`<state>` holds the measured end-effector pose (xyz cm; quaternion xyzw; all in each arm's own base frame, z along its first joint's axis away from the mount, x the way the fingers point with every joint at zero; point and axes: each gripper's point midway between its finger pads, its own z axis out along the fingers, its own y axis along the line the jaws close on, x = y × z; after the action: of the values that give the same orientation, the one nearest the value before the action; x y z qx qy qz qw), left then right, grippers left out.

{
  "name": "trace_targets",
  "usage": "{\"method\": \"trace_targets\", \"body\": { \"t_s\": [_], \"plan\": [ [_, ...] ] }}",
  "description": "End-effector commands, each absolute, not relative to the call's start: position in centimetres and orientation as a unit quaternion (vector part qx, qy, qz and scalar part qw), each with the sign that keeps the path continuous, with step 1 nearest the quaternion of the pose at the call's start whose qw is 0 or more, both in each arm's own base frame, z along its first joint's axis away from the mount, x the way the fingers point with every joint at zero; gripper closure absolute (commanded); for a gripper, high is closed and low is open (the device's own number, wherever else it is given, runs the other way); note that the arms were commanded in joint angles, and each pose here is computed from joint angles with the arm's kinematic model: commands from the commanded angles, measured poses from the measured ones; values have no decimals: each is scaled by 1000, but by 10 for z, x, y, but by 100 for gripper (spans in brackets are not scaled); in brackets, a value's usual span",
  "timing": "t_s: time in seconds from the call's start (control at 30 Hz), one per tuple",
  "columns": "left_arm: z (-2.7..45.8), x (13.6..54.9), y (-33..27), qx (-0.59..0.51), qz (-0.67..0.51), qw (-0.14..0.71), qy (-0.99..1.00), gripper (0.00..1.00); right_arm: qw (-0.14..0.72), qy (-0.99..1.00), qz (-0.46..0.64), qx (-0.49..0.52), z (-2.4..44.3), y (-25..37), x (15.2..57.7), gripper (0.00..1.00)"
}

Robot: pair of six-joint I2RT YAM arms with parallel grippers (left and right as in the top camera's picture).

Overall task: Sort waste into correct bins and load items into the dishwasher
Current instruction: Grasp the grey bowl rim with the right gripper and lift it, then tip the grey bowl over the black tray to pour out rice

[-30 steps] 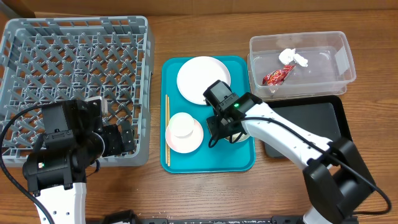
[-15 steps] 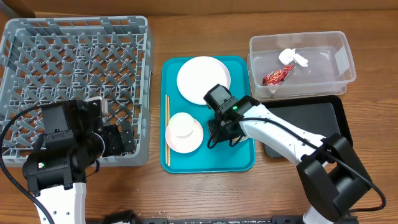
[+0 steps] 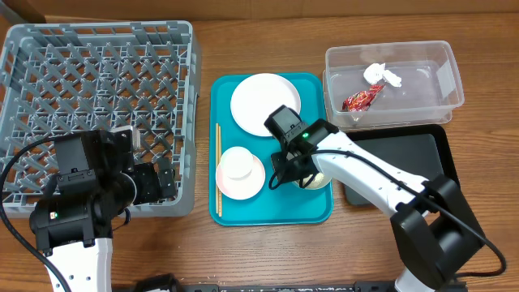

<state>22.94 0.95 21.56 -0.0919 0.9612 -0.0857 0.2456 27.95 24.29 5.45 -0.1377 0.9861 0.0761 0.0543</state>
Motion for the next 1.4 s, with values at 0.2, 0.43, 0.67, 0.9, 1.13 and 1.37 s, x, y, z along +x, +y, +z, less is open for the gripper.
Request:
{"method": "trace_targets", "body": {
  "t_s": [0.2, 0.43, 0.67, 0.9, 1.13, 1.37],
  "plan": [
    [223, 232, 8, -78, -90, 257, 959, 0, 152, 977, 142, -49, 157, 211, 314, 96],
    [223, 232, 8, -78, -90, 257, 959, 0, 97, 964, 247, -1, 164, 166, 320, 96],
    [223, 232, 8, -78, -90, 257, 959, 0, 72, 937, 340, 36, 147, 127, 318, 96],
    [223, 232, 8, -78, -90, 257, 959, 0, 75, 887, 449, 82, 144, 97, 313, 96],
    [223, 232, 8, -78, -90, 257, 959, 0, 106, 818, 539, 171, 145, 55, 313, 96],
    [223, 232, 8, -78, -91, 257, 959, 0, 143, 750, 608, 219, 159, 23, 310, 96]
  ]
}}
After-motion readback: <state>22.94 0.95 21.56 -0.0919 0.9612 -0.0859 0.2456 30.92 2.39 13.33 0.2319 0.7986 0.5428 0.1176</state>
